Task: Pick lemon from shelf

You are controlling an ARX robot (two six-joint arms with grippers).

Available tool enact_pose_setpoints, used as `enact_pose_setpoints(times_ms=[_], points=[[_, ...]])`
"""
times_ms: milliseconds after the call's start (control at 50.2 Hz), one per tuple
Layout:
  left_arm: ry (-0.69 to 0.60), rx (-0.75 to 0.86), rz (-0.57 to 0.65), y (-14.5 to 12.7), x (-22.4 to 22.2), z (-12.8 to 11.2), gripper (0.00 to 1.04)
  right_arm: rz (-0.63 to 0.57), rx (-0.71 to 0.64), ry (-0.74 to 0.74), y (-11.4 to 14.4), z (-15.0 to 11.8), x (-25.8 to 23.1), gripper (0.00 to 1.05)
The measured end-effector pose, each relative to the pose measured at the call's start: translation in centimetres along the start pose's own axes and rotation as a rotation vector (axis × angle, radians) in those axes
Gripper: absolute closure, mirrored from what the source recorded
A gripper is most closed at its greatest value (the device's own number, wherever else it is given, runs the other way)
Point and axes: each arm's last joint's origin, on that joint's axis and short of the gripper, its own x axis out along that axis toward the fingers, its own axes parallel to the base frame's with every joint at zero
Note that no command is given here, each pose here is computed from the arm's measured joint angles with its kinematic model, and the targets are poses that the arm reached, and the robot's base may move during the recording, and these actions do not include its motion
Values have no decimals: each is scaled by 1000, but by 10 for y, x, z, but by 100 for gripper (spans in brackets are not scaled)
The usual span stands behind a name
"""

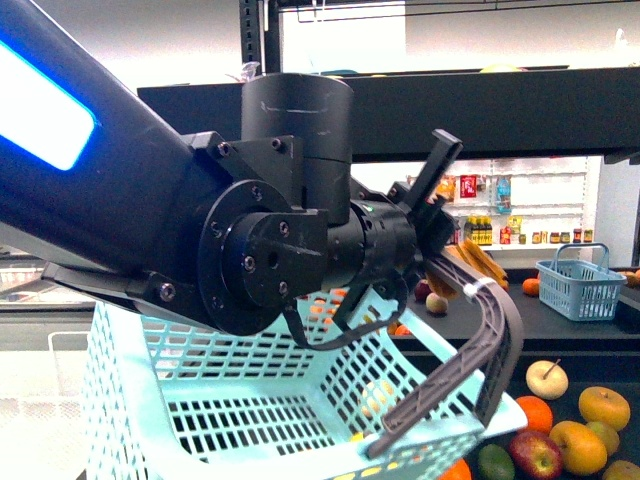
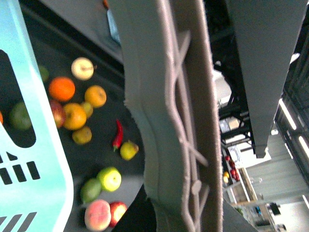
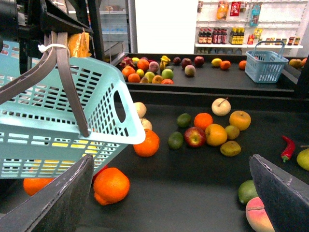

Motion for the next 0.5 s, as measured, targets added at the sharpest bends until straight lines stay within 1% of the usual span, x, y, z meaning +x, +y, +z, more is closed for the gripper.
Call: enact_pose_setpoints(times_ms=[100, 159, 219, 299, 378, 498], points=[[-65, 7, -3, 2, -2, 10, 97, -2, 0, 0, 0, 0, 0, 8], [-115, -18, 3, 7, -5, 17, 97, 0, 0, 0, 0, 0, 0, 8], [-196, -69, 23, 18, -12, 31, 97, -1, 0, 0, 0, 0, 0, 8], [-336, -131, 51, 37, -28, 55, 97, -1, 0, 0, 0, 0, 0, 8], [-430, -171, 66, 49, -42, 73, 97, -1, 0, 0, 0, 0, 0, 8], [-590, -226, 85, 70, -70, 106, 97, 0, 0, -1, 0, 0, 0, 8]])
